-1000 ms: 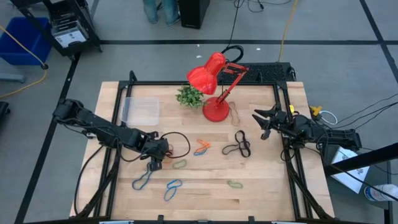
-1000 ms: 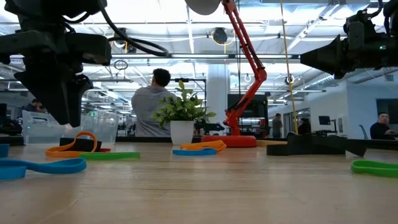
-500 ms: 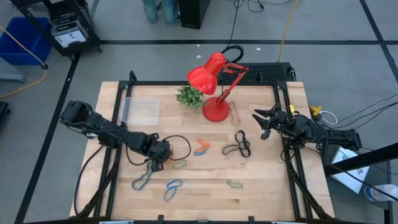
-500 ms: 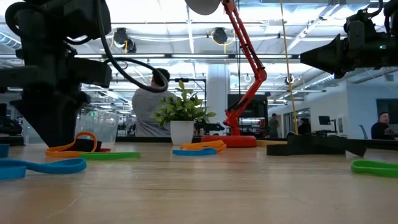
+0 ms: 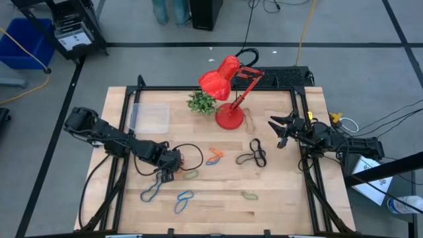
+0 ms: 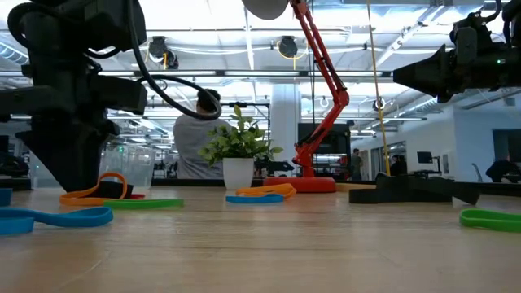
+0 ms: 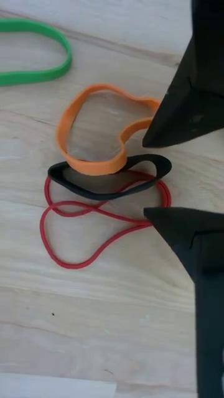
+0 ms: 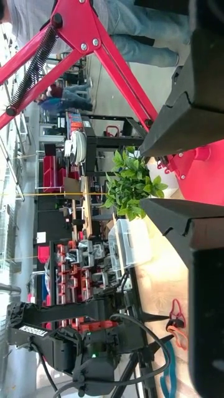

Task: Pick and place rubber bands into bin
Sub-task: Put the black rubber band into the transparent bin

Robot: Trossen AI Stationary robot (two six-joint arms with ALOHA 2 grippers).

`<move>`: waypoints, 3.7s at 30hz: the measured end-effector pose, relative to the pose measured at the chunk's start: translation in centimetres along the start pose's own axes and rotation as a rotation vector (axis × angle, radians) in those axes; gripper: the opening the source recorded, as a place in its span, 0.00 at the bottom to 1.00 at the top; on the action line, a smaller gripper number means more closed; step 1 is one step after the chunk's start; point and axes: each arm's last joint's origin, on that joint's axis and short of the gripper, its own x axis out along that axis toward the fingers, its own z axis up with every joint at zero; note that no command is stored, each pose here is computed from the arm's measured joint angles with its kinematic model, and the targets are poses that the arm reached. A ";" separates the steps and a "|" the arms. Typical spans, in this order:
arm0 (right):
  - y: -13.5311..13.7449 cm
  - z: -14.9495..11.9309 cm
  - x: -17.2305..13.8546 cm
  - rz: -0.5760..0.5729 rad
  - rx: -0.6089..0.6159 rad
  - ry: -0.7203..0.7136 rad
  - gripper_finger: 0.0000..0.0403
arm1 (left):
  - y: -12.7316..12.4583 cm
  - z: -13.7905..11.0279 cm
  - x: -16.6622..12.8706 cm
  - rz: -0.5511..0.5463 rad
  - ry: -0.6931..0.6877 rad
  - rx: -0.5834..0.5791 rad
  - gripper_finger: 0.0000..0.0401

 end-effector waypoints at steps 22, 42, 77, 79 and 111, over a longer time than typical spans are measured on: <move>0.0 0.0 0.0 0.000 0.000 0.000 0.28 | 0.1 -0.1 0.0 0.001 0.014 -0.002 0.05; 0.0 0.0 0.0 0.000 0.000 0.000 0.28 | 5.9 1.1 -16.7 0.358 -0.258 -0.263 0.02; 0.0 0.0 0.0 0.000 -0.023 0.000 0.28 | 18.1 -3.2 -5.5 0.329 -0.133 -0.849 0.03; 0.0 0.0 0.0 0.000 -0.023 0.000 0.28 | 18.2 -3.7 -4.8 0.328 -0.127 -0.865 0.02; 0.0 0.0 0.0 0.000 -0.024 0.000 0.28 | 18.4 -3.7 -3.9 0.281 -0.178 -0.838 0.42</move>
